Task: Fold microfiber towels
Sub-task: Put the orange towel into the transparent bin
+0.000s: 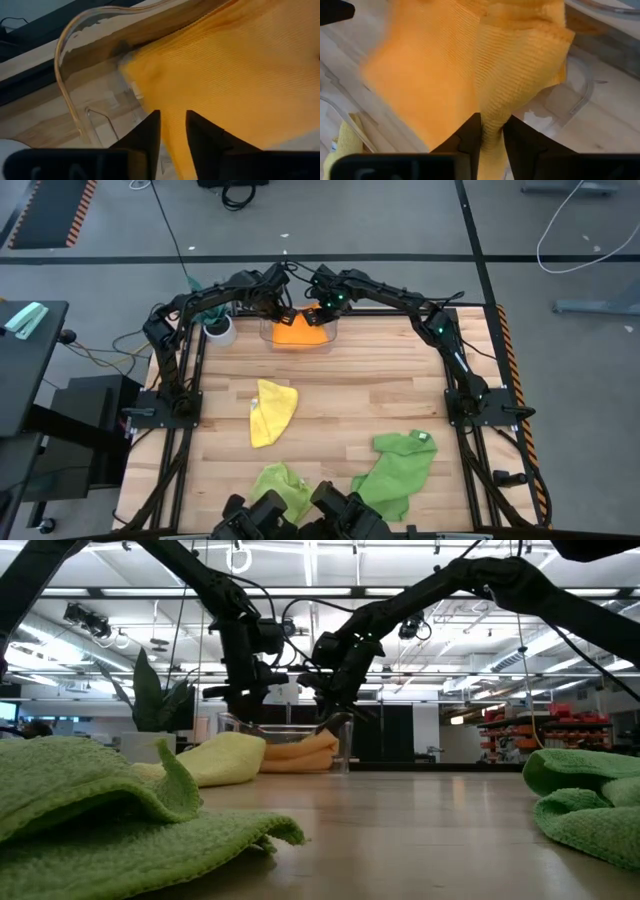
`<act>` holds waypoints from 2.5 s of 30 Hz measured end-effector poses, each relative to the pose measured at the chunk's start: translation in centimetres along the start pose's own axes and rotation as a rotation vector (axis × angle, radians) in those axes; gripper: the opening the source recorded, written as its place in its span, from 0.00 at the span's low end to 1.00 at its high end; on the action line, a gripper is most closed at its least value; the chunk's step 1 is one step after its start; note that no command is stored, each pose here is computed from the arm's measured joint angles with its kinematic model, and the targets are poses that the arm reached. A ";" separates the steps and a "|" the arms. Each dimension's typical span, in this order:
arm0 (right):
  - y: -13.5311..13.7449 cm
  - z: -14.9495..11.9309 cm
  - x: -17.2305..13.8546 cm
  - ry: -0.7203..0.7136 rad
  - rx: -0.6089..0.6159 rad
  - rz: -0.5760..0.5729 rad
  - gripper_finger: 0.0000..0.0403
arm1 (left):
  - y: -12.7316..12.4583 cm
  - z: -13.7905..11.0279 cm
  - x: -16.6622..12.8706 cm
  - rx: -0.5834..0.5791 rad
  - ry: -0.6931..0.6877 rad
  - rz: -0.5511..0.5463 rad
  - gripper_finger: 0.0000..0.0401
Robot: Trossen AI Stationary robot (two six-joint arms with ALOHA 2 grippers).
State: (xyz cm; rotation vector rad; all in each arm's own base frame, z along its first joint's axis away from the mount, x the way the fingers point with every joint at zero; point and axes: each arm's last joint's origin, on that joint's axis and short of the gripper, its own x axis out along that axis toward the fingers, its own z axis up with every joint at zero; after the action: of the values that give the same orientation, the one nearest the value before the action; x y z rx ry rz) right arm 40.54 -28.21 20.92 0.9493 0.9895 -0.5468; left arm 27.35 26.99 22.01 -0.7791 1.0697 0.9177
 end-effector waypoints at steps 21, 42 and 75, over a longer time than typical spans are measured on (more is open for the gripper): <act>0.3 0.5 -5.0 -0.134 -0.058 -0.042 0.33 | -0.5 0.0 -2.5 0.004 -0.053 -0.106 0.44; 3.1 -1.1 -3.9 -0.146 -0.285 -0.157 0.02 | -1.8 -3.6 -14.9 0.080 -0.341 -0.268 0.37; 0.3 -2.8 2.4 0.099 -0.301 -0.368 0.00 | -2.8 -9.0 -23.3 0.149 -0.537 -0.472 0.35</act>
State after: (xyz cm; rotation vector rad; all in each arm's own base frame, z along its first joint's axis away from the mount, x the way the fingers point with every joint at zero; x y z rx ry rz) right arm 40.68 -25.61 18.34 0.5314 1.3065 -0.6380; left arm 21.74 12.42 41.71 -0.5766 0.4453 0.5820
